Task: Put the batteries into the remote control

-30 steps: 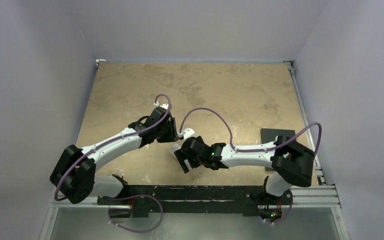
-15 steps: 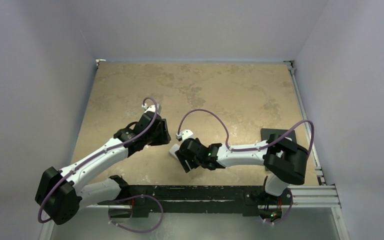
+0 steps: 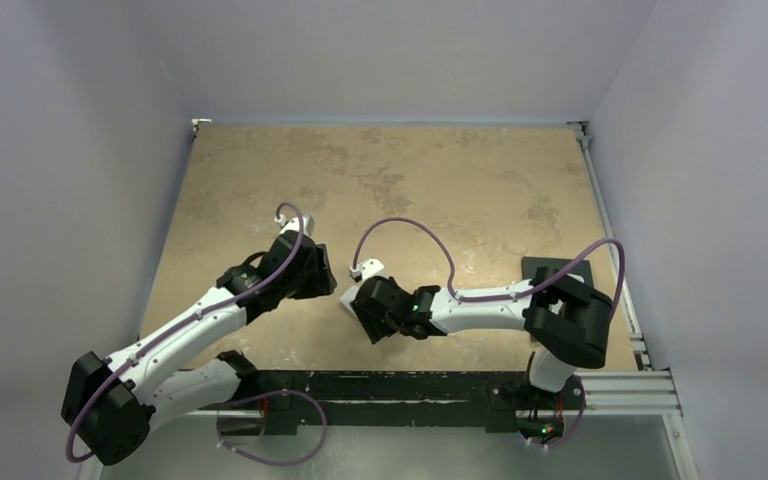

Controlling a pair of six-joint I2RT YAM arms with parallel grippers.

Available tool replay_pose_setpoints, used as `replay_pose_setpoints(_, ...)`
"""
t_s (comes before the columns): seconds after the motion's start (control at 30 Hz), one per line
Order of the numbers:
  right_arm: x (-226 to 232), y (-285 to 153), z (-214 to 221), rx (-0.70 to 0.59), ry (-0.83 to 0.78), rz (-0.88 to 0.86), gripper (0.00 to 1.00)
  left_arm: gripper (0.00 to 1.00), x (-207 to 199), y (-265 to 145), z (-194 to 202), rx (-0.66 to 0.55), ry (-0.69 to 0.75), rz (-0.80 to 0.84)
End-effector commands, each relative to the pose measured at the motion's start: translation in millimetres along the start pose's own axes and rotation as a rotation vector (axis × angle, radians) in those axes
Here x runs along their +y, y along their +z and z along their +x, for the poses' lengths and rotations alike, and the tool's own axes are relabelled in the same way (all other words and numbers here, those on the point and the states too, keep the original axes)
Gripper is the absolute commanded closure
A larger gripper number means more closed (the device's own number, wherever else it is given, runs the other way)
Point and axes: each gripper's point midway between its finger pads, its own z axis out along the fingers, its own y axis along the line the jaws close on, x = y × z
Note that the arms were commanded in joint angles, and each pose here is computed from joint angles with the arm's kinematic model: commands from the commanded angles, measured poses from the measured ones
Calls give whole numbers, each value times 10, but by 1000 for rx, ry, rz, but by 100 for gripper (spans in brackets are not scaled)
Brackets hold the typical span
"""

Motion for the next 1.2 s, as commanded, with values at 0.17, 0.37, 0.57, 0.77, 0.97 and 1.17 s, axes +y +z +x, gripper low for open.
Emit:
replay_pose_setpoints(0.17,47,-311,-175,-64,68,-62,97,42,-124,-33,76,17,-18,90)
replay_pose_setpoints(0.37,76,-523,-231,-96,114,-130,100,30,-282,-50,98,18,-30,189)
replay_pose_setpoints(0.57,-11,-774,-369,-141,217,-243,100,25,-517,-76,107,49,-61,337)
replay_pose_setpoints(0.77,-112,-955,-467,-178,292,-333,100,24,-686,-135,-25,50,-104,472)
replay_pose_setpoints(0.97,-131,-1057,-541,-210,349,-430,100,24,-914,-274,-102,65,-151,656)
replay_pose_setpoints(1.17,-62,-1290,-730,-286,427,-602,100,24,-1031,-488,-195,21,-157,798)
